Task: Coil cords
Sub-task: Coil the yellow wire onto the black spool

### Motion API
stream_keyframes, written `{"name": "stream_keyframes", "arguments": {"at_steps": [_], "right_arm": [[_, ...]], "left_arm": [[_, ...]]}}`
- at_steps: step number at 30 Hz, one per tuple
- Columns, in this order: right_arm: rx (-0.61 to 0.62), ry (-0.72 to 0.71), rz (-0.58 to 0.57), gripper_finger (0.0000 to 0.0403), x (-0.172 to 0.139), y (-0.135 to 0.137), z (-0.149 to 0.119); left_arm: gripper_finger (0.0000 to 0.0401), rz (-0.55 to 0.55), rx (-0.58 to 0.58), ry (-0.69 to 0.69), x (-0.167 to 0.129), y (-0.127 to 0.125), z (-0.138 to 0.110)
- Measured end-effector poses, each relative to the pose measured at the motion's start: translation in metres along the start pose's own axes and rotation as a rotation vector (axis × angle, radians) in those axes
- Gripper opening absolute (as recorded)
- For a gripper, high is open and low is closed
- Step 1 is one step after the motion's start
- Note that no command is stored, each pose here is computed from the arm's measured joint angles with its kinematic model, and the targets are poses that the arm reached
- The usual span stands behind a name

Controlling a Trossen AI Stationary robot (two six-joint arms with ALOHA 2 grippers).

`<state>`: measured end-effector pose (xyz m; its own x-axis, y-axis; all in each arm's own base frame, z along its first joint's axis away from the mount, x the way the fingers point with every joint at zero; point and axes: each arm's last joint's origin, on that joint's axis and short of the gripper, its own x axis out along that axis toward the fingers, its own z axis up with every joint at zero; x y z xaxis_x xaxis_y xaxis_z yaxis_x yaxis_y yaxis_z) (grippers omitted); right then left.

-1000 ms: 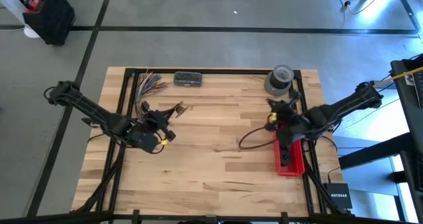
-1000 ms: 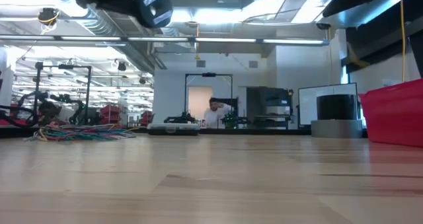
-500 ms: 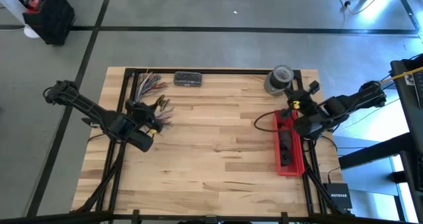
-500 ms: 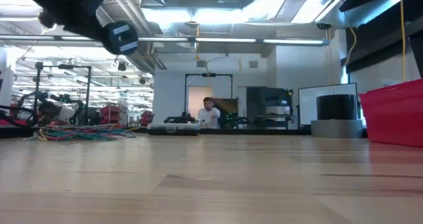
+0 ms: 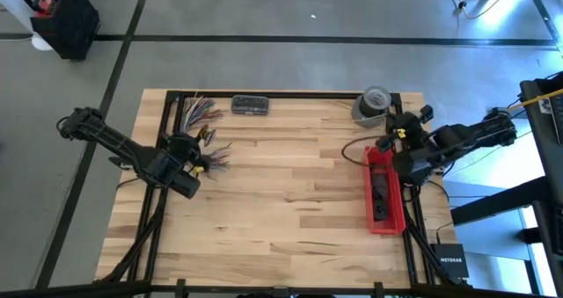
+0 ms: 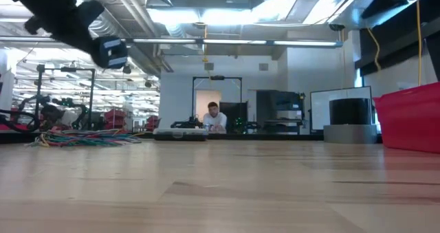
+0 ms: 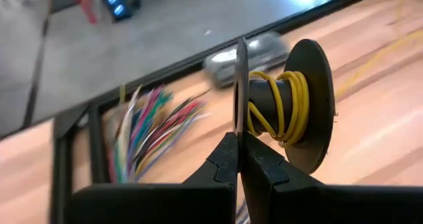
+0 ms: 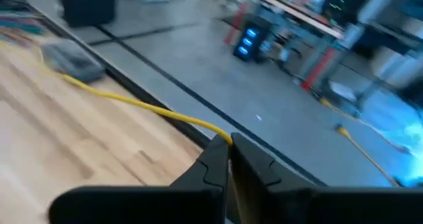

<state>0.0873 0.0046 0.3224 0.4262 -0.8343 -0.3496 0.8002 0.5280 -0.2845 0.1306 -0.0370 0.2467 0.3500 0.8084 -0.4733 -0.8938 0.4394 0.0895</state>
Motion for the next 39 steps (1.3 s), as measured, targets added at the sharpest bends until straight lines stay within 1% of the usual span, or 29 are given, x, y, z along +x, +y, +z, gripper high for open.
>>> {"name": "stream_keyframes", "arguments": {"at_steps": [4, 7, 10, 13, 14, 17, 19, 21, 23, 25, 27, 30, 33, 36, 39], "right_arm": [[0.002, 0.092, -0.031, 0.0016, 0.007, -0.001, -0.006], [0.0, 0.17, -0.024, 0.0026, 0.011, 0.001, -0.008], [-0.027, 0.208, -0.028, 0.0052, 0.014, 0.004, -0.008], [-0.043, 0.226, -0.03, 0.0092, 0.016, 0.006, -0.007], [-0.05, 0.229, -0.022, 0.0107, 0.016, 0.007, -0.007], [-0.057, 0.257, 0.055, 0.0147, 0.017, 0.015, -0.005], [-0.033, 0.303, 0.168, 0.0169, 0.018, 0.026, -0.002], [-0.01, 0.353, 0.317, 0.0185, 0.019, 0.042, 0.003], [-0.019, 0.345, 0.432, 0.0195, 0.024, 0.063, 0.007], [-0.081, 0.304, 0.514, 0.0199, 0.032, 0.086, 0.006], [-0.146, 0.239, 0.569, 0.0199, 0.042, 0.113, 0.003], [-0.289, 0.113, 0.621, 0.02, 0.061, 0.155, -0.007], [-0.41, -0.012, 0.652, 0.02, 0.079, 0.196, -0.015], [-0.483, -0.128, 0.665, 0.02, 0.101, 0.234, -0.024], [-0.519, -0.161, 0.644, 0.02, 0.128, 0.263, -0.033]], "left_arm": [[0.0, 0.069, 0.003, 0.062, 0.003, 0.006, -0.008], [0.0, 0.103, -0.002, 0.105, 0.004, 0.009, -0.011], [0.0, 0.119, -0.008, 0.14, 0.004, 0.011, -0.012], [0.0, 0.121, -0.018, 0.149, 0.004, 0.011, -0.012], [0.0, 0.112, -0.005, 0.15, 0.004, 0.01, -0.012], [0.0, 0.061, 0.033, 0.156, 0.003, 0.003, -0.013], [0.0, 0.012, 0.053, 0.159, 0.002, -0.003, -0.01], [0.0, -0.047, 0.078, 0.156, 0.0, -0.011, -0.006], [0.0, -0.123, 0.107, 0.14, -0.003, -0.021, -0.001], [0.0, -0.199, 0.133, 0.108, -0.006, -0.032, 0.005], [0.0, -0.267, 0.16, 0.069, -0.009, -0.041, 0.009], [0.0, -0.352, 0.196, 0.005, -0.012, -0.054, 0.016], [0.0, -0.403, 0.216, -0.044, -0.015, -0.062, 0.021], [0.0, -0.422, 0.234, -0.074, -0.017, -0.065, 0.024], [0.0, -0.423, 0.241, -0.077, -0.017, -0.065, 0.024]]}}
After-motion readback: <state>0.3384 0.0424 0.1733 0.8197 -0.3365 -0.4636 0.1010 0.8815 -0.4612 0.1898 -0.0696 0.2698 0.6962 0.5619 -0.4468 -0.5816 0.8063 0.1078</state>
